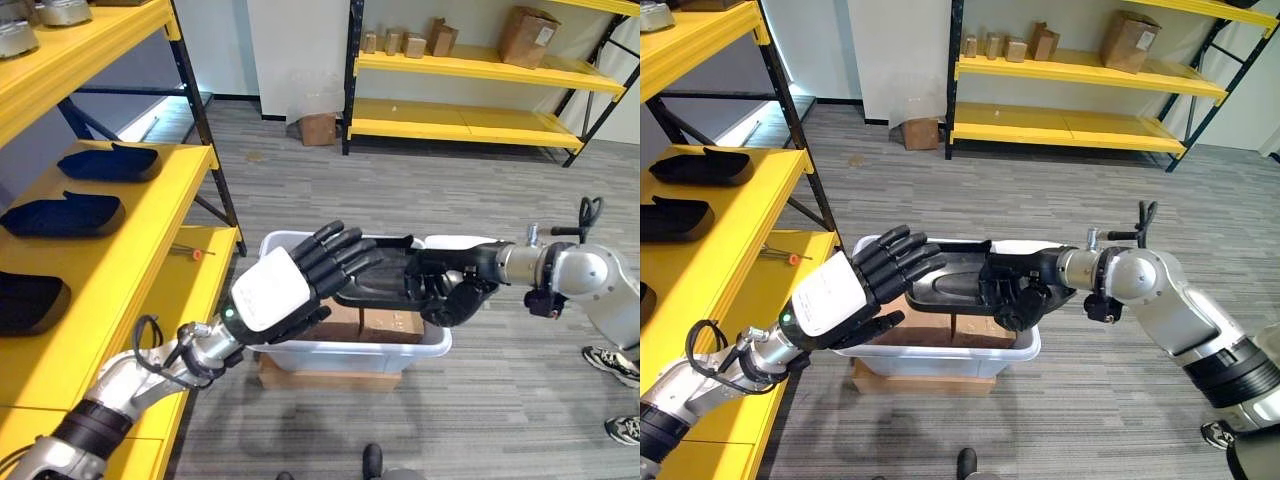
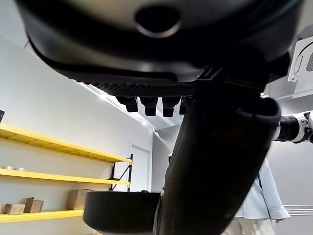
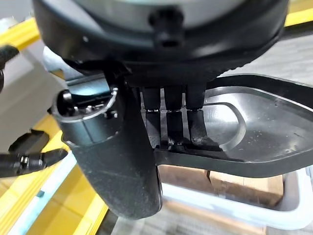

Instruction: Move parts from the plastic box to the shelf.

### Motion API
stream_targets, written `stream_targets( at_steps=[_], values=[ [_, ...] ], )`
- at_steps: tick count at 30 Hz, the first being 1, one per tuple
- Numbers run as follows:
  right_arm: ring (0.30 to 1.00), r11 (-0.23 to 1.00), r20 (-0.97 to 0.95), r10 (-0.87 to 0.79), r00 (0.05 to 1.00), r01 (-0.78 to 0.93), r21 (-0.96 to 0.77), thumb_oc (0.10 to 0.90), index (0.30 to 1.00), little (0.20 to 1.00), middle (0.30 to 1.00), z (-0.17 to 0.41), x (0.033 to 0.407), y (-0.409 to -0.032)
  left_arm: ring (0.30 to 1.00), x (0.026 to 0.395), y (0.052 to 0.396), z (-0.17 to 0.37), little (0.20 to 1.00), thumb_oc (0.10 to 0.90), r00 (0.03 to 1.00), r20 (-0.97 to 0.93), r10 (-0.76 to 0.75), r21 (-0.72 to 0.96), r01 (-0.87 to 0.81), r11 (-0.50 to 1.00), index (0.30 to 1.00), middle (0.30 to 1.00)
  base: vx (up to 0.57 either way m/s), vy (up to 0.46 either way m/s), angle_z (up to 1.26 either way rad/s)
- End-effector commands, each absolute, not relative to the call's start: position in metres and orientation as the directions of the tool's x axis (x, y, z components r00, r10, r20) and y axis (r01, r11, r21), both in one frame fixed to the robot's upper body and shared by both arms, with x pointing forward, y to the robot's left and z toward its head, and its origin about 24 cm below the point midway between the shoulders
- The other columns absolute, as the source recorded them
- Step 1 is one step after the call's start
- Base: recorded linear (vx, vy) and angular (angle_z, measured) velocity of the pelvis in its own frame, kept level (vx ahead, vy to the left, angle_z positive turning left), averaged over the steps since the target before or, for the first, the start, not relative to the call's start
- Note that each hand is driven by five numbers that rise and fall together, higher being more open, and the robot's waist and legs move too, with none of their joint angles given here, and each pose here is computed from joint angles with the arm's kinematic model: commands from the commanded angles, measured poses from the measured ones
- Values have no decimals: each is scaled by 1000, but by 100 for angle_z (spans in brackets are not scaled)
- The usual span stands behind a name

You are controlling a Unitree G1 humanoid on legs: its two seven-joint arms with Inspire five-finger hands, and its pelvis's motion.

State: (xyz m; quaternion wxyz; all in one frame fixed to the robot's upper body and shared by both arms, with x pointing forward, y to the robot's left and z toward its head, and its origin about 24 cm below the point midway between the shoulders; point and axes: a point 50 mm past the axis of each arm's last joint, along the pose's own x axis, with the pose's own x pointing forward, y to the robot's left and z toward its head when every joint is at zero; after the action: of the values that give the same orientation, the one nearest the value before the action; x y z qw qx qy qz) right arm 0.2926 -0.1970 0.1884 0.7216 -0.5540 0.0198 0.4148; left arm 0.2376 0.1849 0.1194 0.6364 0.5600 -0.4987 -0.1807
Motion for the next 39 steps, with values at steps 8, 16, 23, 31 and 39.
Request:
stream_targets(
  at_steps=[8, 16, 23, 31, 39],
  values=[
    [300, -111, -519, 623, 586, -590, -800, 400, 300, 300, 300, 231, 295, -172, 1000, 251, 188, 148, 1000, 900, 337, 599, -727, 773, -479, 415, 1000, 1000, 0, 0, 0],
    [300, -97, -497, 626, 601, -572, -815, 400, 300, 300, 300, 234, 297, -173, 1000, 252, 184, 148, 1000, 900, 345, 579, -739, 794, -443, 415, 1000, 1000, 0, 0, 0],
    [300, -83, -423, 675, 605, -507, -858, 400, 300, 300, 300, 247, 292, -170, 1000, 249, 185, 144, 1000, 900, 350, 577, -738, 799, -429, 421, 1000, 1000, 0, 0, 0],
    [300, -50, -357, 700, 619, -455, -889, 400, 300, 300, 300, 256, 291, -162, 1000, 248, 179, 139, 1000, 900, 350, 567, -746, 810, -404, 426, 1000, 1000, 0, 0, 0],
    [300, -21, -320, 749, 581, -461, -887, 400, 300, 300, 300, 261, 288, -153, 1000, 248, 178, 137, 1000, 900, 352, 573, -740, 807, -396, 437, 1000, 1000, 0, 0, -1]
  ],
)
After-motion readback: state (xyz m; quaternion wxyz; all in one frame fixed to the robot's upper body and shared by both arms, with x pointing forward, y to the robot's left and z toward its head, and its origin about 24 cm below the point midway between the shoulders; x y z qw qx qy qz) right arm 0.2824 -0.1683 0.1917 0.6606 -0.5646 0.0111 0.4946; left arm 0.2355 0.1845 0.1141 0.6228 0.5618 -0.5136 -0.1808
